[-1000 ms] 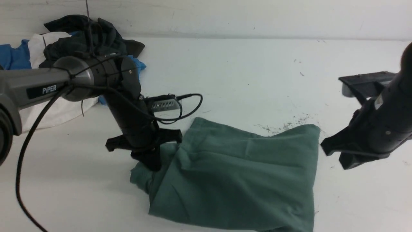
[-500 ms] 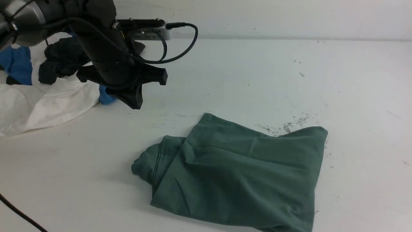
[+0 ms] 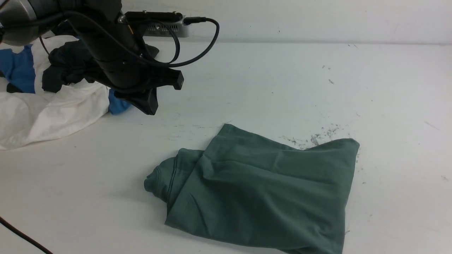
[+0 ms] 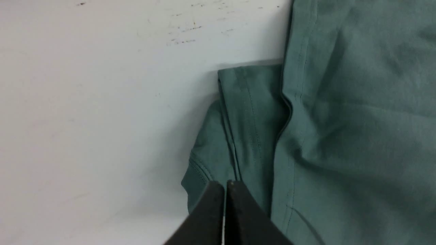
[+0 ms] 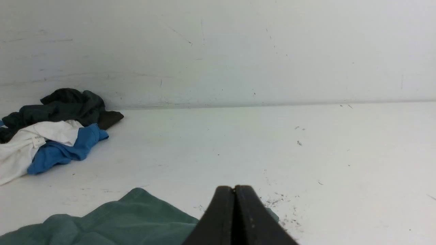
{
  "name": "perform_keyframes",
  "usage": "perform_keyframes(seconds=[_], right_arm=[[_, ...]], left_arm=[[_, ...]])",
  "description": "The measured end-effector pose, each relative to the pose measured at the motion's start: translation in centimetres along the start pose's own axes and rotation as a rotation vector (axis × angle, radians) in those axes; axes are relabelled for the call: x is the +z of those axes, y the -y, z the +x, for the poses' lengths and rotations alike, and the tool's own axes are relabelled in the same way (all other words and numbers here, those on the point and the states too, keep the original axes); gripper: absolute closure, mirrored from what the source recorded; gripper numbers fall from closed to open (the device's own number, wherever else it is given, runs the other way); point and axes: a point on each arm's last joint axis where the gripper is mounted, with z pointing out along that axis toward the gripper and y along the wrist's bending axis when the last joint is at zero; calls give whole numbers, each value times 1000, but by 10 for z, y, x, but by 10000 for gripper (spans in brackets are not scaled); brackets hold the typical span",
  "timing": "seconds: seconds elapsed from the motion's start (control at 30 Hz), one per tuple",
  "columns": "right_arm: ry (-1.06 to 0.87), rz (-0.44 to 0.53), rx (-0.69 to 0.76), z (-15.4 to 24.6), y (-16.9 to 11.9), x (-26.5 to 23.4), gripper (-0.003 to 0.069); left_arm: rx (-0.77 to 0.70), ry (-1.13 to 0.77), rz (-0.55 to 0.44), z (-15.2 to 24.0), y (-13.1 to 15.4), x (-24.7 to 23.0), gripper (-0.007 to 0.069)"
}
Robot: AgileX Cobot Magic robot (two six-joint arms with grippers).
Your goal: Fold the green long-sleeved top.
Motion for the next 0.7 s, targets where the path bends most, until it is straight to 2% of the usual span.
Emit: perform_keyframes(seconds=[0.53,0.7], right_arm=[[-69,8,6,10,1,0,673],[-120,41,-18,40,7,-18,673]], left_arm=[[3,0,0,0,0,0,629],[4,0,-1,0,0,0,629]])
